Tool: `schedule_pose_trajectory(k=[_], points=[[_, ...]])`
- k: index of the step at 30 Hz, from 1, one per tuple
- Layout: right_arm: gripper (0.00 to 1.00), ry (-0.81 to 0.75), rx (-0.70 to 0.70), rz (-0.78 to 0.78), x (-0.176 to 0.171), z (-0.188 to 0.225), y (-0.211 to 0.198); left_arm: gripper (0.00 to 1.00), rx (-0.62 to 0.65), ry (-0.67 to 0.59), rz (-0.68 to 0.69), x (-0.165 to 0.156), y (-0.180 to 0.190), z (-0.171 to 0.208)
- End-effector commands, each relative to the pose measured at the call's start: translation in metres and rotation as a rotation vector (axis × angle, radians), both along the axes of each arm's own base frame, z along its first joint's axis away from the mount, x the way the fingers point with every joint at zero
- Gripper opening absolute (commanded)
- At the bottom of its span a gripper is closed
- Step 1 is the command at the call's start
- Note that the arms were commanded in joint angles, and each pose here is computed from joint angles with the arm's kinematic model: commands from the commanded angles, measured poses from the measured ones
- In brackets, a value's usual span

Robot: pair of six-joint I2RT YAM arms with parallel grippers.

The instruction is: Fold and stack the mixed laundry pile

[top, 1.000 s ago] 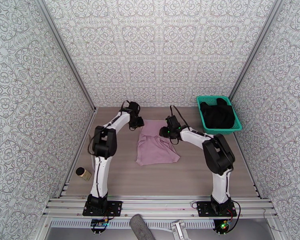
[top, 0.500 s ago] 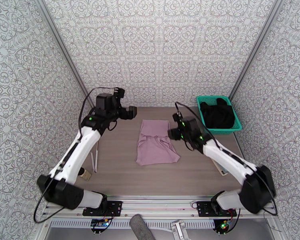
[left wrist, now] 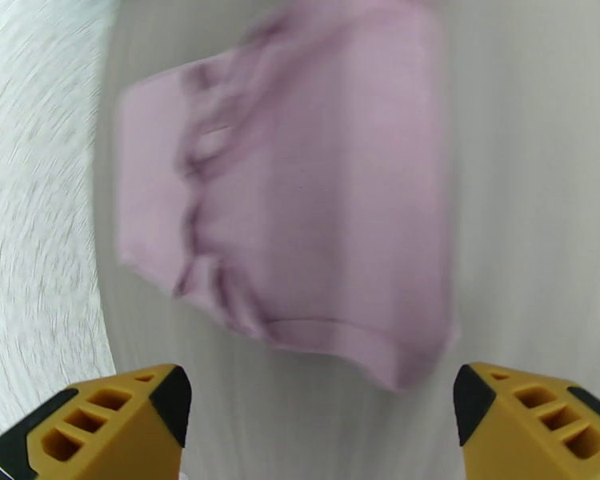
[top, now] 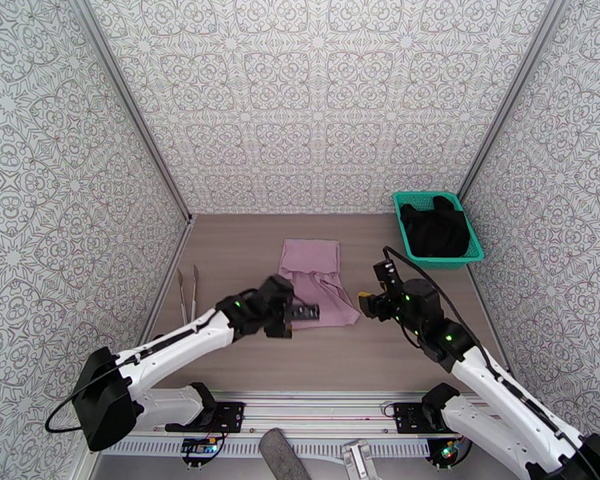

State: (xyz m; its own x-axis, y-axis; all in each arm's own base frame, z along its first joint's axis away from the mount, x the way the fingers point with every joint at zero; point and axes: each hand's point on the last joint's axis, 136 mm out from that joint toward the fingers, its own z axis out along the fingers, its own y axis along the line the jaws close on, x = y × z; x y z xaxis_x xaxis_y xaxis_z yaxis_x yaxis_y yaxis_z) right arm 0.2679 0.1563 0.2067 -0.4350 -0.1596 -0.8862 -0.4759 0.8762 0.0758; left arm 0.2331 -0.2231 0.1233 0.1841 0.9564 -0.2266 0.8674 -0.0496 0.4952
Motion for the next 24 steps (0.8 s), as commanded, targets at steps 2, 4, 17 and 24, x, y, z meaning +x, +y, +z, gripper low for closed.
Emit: schedule_pose_trajectory(k=[2, 4, 17, 24], points=[[0.73, -0.020, 0.014, 0.033, -0.004, -0.005, 0.002, 0.82, 0.152, 0.084, -0.046, -0.024, 0.026, -0.020], [0.73, -0.017, 0.011, 0.032, -0.005, -0.007, 0.002, 0.80, 0.171, 0.135, -0.061, -0.034, 0.029, -0.028], [0.73, 0.041, 0.003, 0.034, -0.005, -0.019, 0.004, 0.70, 0.152, 0.051, -0.091, 0.012, 0.023, -0.056], [0.73, 0.064, -0.001, 0.037, -0.003, -0.023, 0.006, 0.71, 0.182, 0.076, -0.115, 0.015, 0.026, -0.079]])
